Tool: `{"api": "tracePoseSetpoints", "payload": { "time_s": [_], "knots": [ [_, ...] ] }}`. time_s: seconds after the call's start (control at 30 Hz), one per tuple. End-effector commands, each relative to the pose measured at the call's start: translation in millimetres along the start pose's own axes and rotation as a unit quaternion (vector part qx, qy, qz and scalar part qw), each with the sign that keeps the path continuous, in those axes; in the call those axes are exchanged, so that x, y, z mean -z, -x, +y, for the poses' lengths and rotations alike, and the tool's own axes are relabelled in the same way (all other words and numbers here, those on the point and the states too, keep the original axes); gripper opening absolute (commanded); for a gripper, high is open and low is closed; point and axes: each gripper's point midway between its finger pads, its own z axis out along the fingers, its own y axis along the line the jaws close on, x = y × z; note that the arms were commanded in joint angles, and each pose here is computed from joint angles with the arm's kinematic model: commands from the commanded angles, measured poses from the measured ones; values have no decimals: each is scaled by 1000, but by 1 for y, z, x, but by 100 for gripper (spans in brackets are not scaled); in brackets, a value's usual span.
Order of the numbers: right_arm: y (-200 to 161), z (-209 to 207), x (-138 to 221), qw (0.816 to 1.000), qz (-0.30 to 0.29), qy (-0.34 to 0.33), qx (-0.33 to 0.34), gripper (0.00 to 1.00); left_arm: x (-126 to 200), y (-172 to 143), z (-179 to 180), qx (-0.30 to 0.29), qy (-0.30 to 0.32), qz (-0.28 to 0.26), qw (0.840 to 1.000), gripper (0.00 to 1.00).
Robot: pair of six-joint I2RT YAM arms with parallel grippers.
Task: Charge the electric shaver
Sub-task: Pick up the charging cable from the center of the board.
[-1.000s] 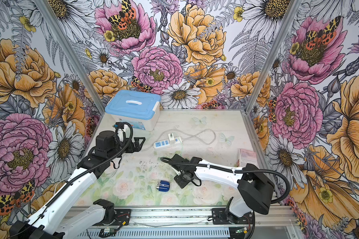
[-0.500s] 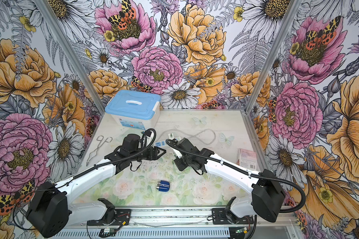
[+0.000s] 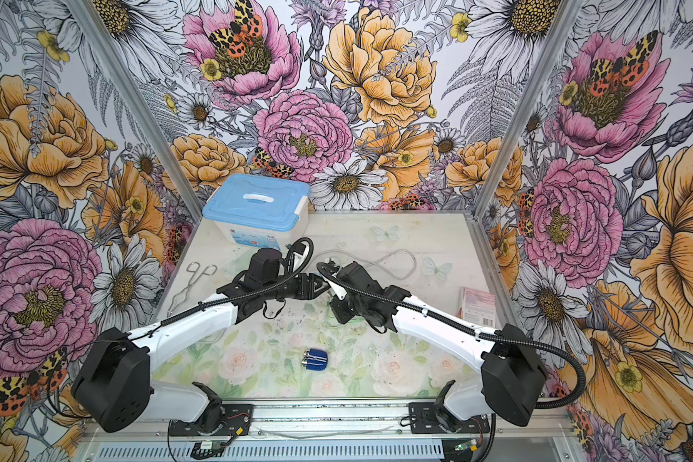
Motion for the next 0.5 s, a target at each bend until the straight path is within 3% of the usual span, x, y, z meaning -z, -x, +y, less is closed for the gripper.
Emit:
{"api": "tracePoseSetpoints", "payload": {
  "time_s": [0.0,0.17,0.47],
  "knots": [
    [20,0,5,1000,-30,5,1,0,1,6,-10,-8,-21,-4,1000,59],
    [26,-2,5,999,-37,1,1,0,-2,3,-13,-6,-33,0,999,48],
    [29,0,3,999,-40,7,-2,0,-5,5,-16,-9,-43,1,999,19]
  ]
}}
